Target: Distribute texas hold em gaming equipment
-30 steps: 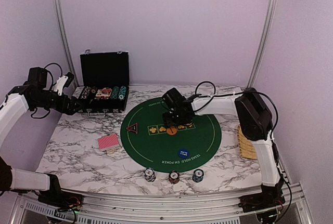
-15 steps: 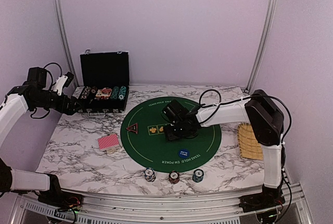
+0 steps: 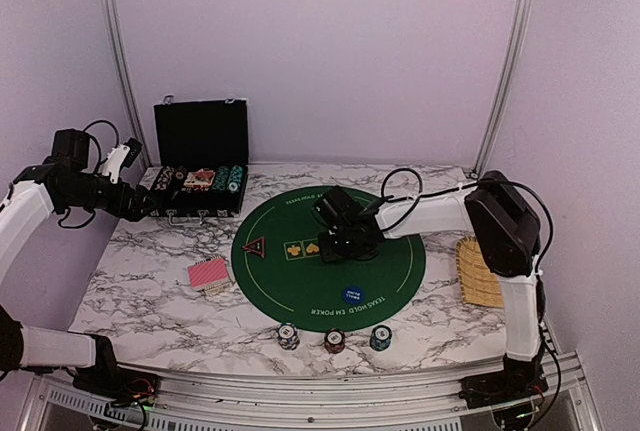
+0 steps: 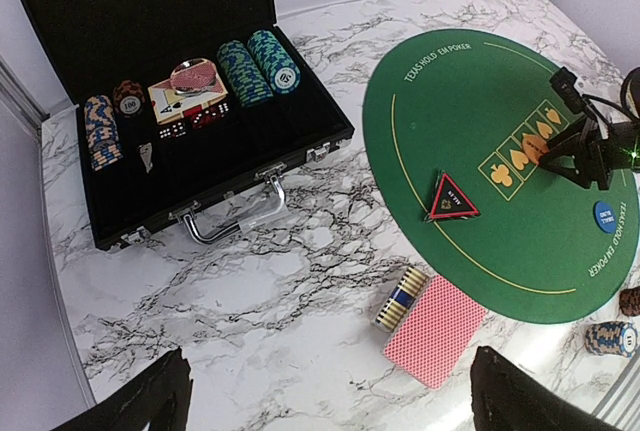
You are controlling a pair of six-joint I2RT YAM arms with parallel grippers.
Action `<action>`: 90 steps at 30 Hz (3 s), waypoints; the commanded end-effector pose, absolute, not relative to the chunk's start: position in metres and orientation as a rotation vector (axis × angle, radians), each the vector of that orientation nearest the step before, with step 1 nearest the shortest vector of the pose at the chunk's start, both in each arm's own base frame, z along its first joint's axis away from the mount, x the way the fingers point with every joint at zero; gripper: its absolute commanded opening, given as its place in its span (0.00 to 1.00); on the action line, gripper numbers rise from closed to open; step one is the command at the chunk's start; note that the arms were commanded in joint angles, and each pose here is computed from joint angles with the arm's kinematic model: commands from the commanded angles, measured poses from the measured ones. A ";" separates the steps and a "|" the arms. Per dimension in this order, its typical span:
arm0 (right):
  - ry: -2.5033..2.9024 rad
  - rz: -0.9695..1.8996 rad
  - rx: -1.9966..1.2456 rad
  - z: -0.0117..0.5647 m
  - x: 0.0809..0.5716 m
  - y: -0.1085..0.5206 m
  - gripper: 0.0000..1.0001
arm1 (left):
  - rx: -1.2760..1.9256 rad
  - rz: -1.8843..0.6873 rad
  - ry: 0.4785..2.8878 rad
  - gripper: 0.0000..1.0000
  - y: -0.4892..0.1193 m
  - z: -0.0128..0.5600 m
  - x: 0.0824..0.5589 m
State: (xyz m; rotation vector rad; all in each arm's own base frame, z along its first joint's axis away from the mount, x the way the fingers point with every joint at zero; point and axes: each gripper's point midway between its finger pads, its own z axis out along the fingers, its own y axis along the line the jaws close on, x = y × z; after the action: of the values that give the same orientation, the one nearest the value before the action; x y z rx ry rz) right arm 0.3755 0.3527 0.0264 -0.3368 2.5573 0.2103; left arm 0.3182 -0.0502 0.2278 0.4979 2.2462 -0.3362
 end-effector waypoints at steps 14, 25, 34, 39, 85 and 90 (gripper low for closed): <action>2.480 0.086 -0.274 0.026 0.441 0.356 0.36 | 0.503 -0.320 2.247 0.99 -0.048 0.231 0.312; 2.449 0.101 -0.212 0.024 0.484 0.363 0.36 | 0.508 -0.314 2.251 0.99 -0.048 0.231 0.312; 2.440 0.111 -0.150 0.024 0.509 0.356 0.36 | 0.514 -0.317 2.262 0.99 -0.048 0.229 0.309; 2.413 0.129 -0.197 0.051 0.509 0.358 0.41 | 0.513 -0.319 2.258 0.99 -0.048 0.231 0.309; 2.605 0.206 -0.830 0.032 0.278 0.336 0.57 | 0.504 -0.343 2.248 0.99 -0.052 0.232 0.301; 2.620 0.156 -0.840 0.027 0.275 0.327 0.52 | 0.506 -0.347 2.249 0.99 -0.052 0.233 0.302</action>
State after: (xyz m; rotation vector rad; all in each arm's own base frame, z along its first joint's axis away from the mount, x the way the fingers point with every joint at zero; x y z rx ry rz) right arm 0.2703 0.3275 0.0247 -0.8391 2.6304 0.1902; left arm 0.3084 -0.0489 0.2340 0.5015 2.2386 -0.3124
